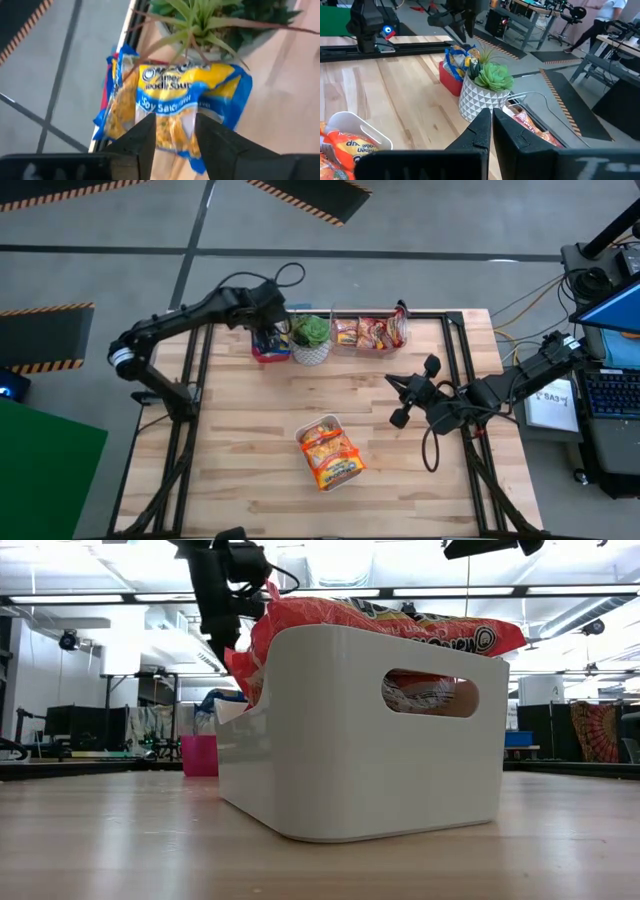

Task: Sort Maruchan noodles
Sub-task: Put the blue noodle pack into the red bin

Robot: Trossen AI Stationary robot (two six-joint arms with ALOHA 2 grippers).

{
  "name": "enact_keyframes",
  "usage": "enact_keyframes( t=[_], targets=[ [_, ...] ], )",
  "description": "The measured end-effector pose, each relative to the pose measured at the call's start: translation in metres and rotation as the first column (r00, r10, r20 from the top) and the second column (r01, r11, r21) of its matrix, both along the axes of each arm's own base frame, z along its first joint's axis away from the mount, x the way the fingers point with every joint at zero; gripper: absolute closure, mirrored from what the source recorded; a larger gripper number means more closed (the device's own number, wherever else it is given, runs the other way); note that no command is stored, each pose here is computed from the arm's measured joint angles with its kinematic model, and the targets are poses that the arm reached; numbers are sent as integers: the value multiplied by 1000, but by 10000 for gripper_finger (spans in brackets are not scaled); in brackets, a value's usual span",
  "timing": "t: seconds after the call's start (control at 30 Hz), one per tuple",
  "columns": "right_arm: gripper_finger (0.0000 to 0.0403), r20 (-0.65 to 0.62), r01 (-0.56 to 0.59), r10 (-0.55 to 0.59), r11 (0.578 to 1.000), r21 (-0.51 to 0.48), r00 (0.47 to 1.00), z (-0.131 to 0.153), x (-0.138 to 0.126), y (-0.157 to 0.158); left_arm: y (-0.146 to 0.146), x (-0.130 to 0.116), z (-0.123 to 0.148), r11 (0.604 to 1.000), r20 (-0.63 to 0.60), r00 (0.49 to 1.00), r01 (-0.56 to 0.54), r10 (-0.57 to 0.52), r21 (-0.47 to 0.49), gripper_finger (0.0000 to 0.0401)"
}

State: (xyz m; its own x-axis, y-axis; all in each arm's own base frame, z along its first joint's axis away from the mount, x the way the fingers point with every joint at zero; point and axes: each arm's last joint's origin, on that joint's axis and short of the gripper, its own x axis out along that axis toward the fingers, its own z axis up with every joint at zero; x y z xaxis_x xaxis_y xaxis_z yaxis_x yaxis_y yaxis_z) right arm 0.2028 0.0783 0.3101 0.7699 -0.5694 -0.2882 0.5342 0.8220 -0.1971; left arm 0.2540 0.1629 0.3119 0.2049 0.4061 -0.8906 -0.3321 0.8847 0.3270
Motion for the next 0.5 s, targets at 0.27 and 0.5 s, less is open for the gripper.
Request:
enact_keyframes(
  t=[0.27,0.5],
  targets=[
    [394,-1,1,-1,1000,1,1000,-1,0,0,-4,-7,-36,998,97,995,-4,-2,59,325],
    [394,-1,0,0,1000,-1,1000,-1,0,0,-4,-10,-68,998,115,993,-25,18,59,350]
  ],
)
